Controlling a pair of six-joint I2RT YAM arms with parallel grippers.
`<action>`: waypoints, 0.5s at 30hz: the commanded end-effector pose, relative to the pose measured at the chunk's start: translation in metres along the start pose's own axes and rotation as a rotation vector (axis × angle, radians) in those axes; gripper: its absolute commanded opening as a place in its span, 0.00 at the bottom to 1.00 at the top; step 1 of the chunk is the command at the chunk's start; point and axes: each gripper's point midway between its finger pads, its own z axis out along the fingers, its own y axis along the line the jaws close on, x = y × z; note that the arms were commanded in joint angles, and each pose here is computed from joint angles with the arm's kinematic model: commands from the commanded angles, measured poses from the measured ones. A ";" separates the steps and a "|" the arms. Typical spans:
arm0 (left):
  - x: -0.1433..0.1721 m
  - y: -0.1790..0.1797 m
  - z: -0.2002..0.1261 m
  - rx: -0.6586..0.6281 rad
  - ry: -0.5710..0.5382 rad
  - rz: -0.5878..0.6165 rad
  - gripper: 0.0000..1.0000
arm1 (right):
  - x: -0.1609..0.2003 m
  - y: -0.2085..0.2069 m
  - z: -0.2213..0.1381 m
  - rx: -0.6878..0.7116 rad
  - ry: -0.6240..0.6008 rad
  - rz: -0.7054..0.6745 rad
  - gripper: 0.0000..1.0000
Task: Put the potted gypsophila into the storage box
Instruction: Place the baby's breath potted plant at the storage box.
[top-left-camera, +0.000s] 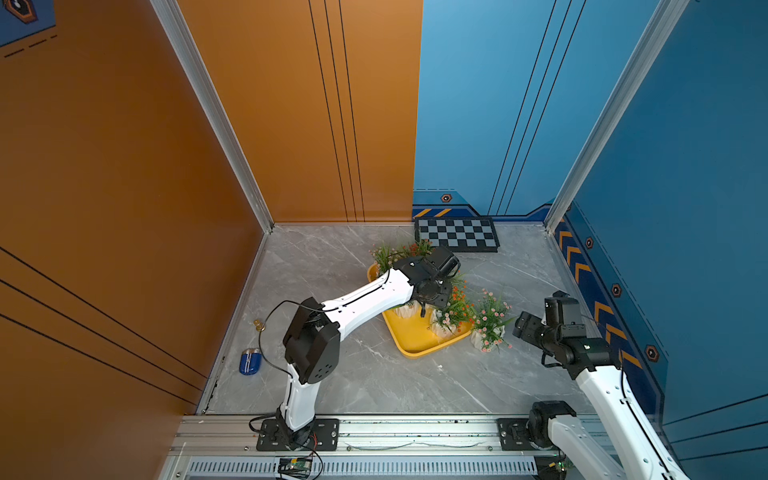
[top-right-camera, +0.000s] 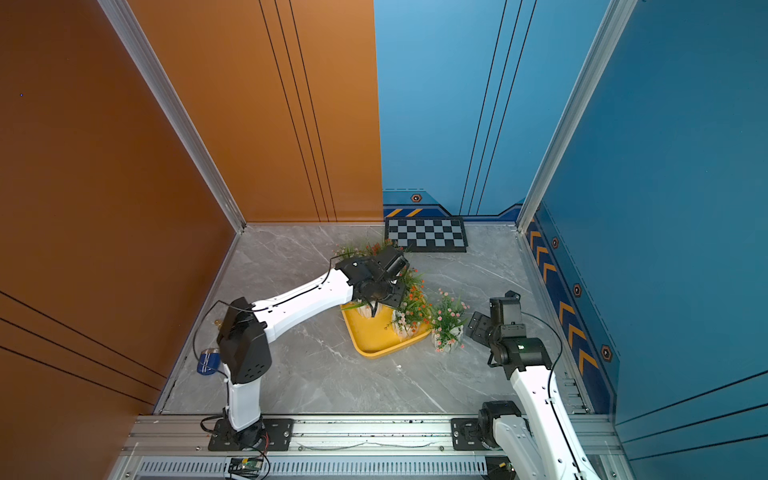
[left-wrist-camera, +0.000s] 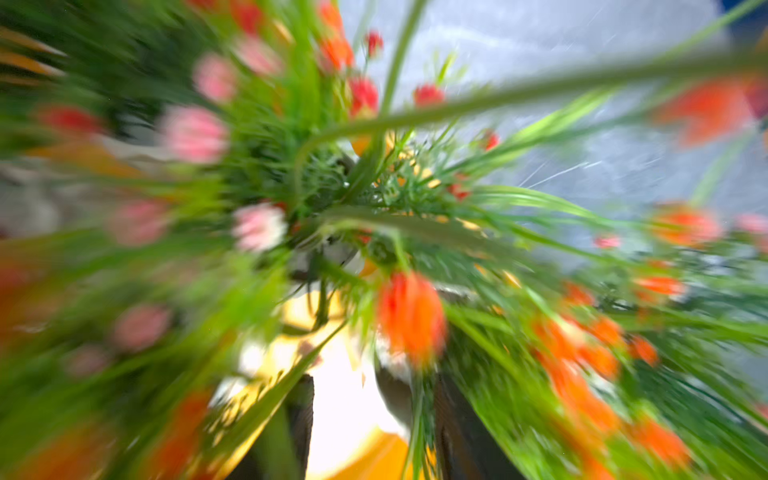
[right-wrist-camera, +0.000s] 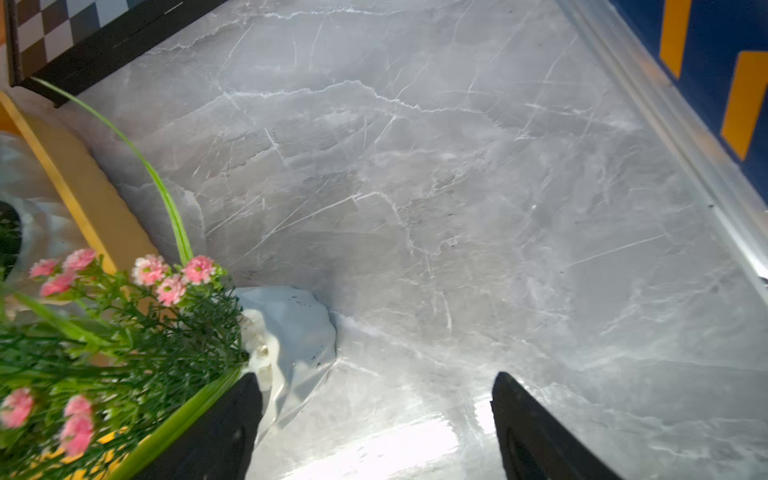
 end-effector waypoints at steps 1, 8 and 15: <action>-0.016 0.012 -0.049 -0.041 -0.130 0.031 0.51 | 0.007 0.010 0.005 -0.059 0.026 0.013 0.85; -0.017 0.057 -0.122 -0.104 -0.329 -0.025 0.62 | 0.014 0.021 0.016 -0.092 0.062 -0.009 0.74; 0.013 0.105 -0.140 -0.158 -0.367 -0.127 0.66 | 0.023 0.034 0.025 -0.095 0.109 -0.068 0.67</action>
